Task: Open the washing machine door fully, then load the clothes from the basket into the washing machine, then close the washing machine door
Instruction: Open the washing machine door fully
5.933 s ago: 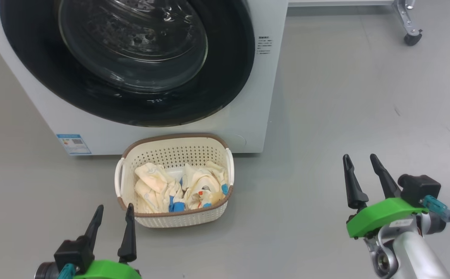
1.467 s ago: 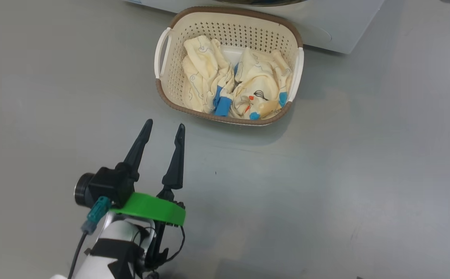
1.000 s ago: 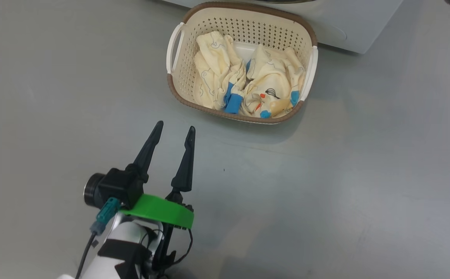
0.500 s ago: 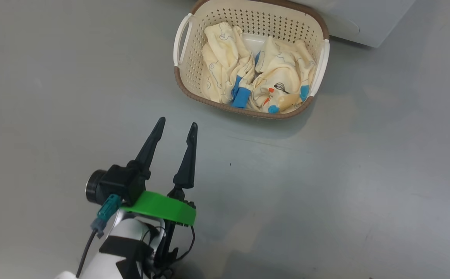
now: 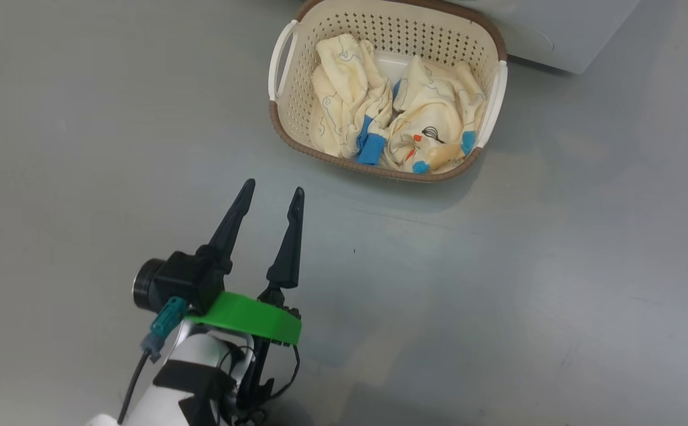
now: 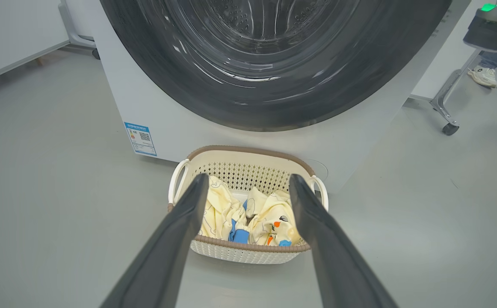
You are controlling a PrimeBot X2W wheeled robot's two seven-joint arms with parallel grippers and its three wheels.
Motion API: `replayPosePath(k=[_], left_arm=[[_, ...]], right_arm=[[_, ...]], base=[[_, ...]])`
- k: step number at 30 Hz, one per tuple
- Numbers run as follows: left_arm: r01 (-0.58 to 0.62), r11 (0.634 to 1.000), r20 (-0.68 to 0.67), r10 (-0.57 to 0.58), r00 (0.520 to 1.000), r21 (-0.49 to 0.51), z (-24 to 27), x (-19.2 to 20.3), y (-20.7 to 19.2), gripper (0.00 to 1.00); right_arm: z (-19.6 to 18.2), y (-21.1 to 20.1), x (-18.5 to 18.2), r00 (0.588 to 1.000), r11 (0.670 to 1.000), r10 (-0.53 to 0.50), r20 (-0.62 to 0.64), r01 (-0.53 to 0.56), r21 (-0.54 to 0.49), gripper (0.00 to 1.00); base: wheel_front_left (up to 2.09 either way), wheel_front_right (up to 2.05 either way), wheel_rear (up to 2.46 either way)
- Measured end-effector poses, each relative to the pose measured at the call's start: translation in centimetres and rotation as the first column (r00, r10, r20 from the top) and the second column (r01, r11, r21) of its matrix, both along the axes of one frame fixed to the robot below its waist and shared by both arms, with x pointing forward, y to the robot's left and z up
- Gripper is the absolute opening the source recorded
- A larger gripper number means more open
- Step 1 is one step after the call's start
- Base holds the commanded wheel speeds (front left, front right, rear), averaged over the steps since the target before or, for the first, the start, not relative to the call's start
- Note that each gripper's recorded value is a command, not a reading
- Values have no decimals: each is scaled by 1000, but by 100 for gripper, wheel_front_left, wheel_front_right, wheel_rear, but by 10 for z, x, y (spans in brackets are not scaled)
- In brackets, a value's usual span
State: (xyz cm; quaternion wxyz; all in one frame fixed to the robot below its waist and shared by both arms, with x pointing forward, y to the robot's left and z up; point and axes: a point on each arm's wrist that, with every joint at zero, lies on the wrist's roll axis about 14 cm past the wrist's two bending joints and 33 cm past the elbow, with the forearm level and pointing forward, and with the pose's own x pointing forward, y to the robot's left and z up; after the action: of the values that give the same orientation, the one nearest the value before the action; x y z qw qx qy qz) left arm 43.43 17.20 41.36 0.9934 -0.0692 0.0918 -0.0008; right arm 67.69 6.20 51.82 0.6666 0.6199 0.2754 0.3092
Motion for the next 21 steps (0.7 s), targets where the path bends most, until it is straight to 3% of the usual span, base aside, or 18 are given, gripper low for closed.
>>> replayPosePath(k=[21], left_arm=[[-3, 1000, 31, 3, 1000, 0, 12, 0, -1, 100]], right_arm=[[-2, 8, -19, 996, 995, 90, -25, -90, -32, 0]], base=[[0, 0, 0]])
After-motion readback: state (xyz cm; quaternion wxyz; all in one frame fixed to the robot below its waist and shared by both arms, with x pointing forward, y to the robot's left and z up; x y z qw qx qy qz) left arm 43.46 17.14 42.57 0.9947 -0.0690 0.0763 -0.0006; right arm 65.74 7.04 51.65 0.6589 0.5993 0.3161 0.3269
